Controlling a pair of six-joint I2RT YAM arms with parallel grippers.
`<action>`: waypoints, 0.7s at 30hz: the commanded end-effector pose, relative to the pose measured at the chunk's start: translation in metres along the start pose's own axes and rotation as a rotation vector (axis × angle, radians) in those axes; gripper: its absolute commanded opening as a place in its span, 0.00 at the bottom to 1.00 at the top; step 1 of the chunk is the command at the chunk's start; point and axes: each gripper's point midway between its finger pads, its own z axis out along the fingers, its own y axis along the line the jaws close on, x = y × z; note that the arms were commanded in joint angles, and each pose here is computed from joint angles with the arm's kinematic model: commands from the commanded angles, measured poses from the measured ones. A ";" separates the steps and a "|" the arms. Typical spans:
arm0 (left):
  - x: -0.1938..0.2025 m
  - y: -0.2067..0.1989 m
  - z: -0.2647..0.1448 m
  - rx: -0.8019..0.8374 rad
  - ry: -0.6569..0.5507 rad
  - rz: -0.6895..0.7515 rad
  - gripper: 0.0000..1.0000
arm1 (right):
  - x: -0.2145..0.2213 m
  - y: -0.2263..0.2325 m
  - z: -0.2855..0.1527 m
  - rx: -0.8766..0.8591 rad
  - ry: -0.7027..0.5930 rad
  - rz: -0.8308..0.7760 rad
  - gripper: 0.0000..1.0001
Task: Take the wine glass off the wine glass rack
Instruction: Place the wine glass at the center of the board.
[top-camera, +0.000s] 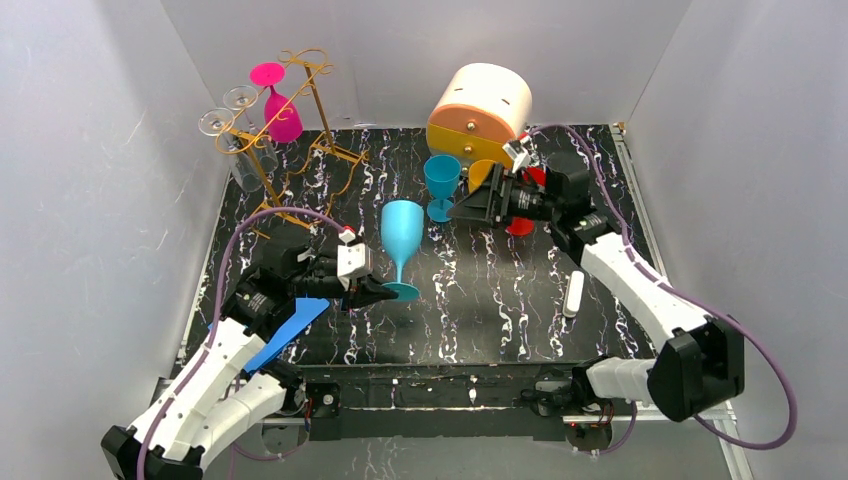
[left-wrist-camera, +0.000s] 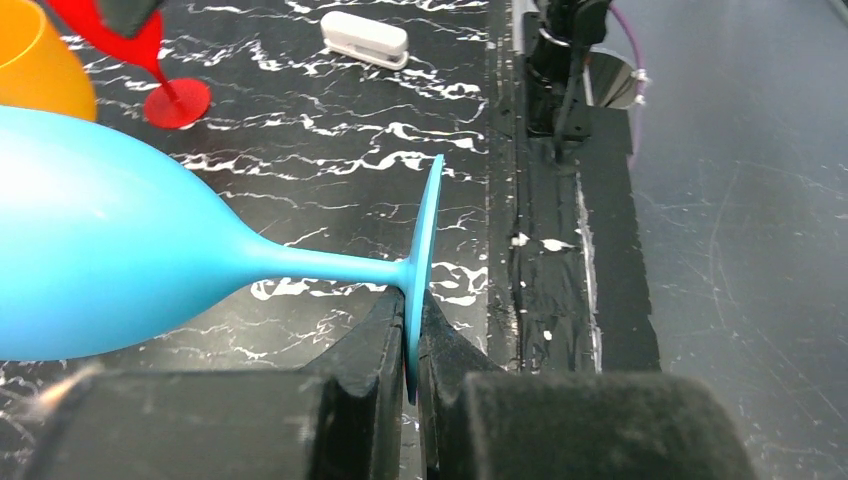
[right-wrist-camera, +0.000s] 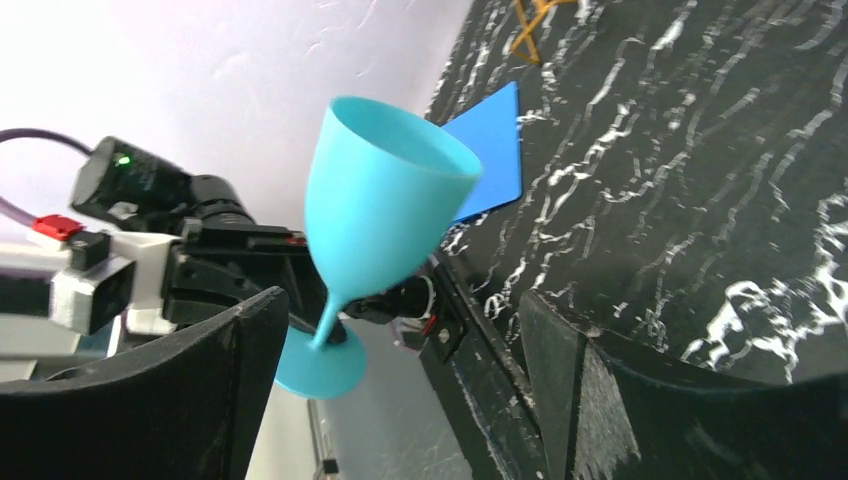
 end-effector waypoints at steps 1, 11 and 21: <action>-0.023 -0.021 -0.001 0.138 -0.064 0.092 0.00 | -0.010 0.038 0.003 -0.130 0.100 -0.057 0.89; -0.026 -0.033 0.001 0.252 -0.087 0.104 0.00 | -0.021 0.047 0.023 -0.238 0.265 -0.005 0.79; -0.026 -0.030 0.004 0.272 -0.080 0.116 0.00 | 0.013 0.059 0.030 -0.339 0.502 0.093 0.61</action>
